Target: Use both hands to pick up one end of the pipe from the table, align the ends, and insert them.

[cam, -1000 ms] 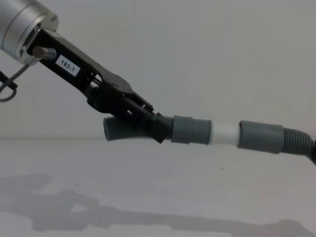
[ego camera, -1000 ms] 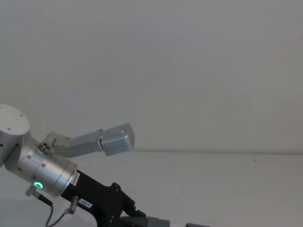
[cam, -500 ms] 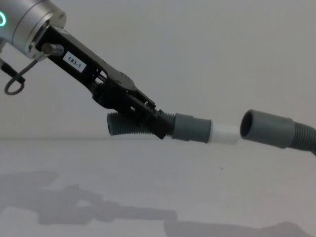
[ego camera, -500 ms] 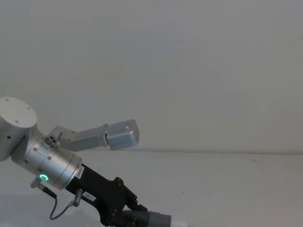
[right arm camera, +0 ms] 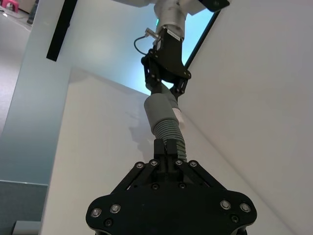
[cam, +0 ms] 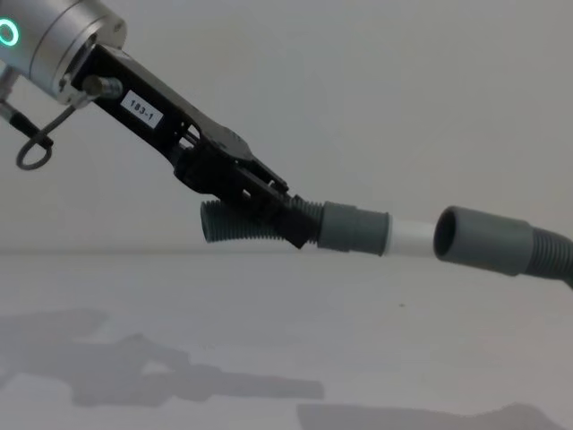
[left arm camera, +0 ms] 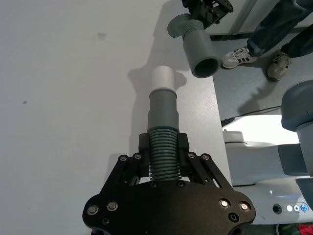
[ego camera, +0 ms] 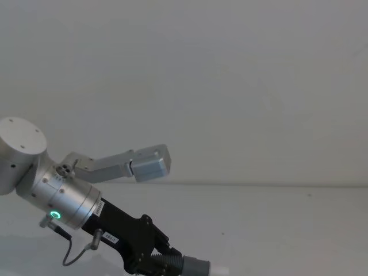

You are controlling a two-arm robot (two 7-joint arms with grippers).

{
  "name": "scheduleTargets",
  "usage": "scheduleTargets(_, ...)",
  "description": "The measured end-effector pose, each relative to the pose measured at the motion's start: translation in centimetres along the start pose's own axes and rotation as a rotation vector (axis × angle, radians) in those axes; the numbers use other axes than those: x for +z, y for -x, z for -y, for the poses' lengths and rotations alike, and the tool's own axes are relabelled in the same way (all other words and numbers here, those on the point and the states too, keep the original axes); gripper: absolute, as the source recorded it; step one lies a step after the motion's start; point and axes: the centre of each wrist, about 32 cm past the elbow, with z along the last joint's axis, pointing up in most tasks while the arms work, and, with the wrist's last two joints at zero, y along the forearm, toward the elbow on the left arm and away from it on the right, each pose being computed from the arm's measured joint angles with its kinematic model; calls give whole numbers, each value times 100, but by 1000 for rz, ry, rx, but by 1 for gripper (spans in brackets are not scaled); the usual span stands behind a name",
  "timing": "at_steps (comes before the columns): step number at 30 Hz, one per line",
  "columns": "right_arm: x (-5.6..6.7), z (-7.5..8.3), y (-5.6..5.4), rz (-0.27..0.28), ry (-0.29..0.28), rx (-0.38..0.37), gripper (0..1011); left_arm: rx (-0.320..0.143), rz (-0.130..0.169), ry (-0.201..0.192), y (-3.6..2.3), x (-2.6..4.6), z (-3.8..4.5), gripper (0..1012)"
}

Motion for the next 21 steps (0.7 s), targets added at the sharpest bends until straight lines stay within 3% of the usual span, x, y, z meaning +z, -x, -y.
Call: scheduleTargets(21,-44,-15,-40,9,41,-11,15,16,-12,-3,90,-24,-38,294)
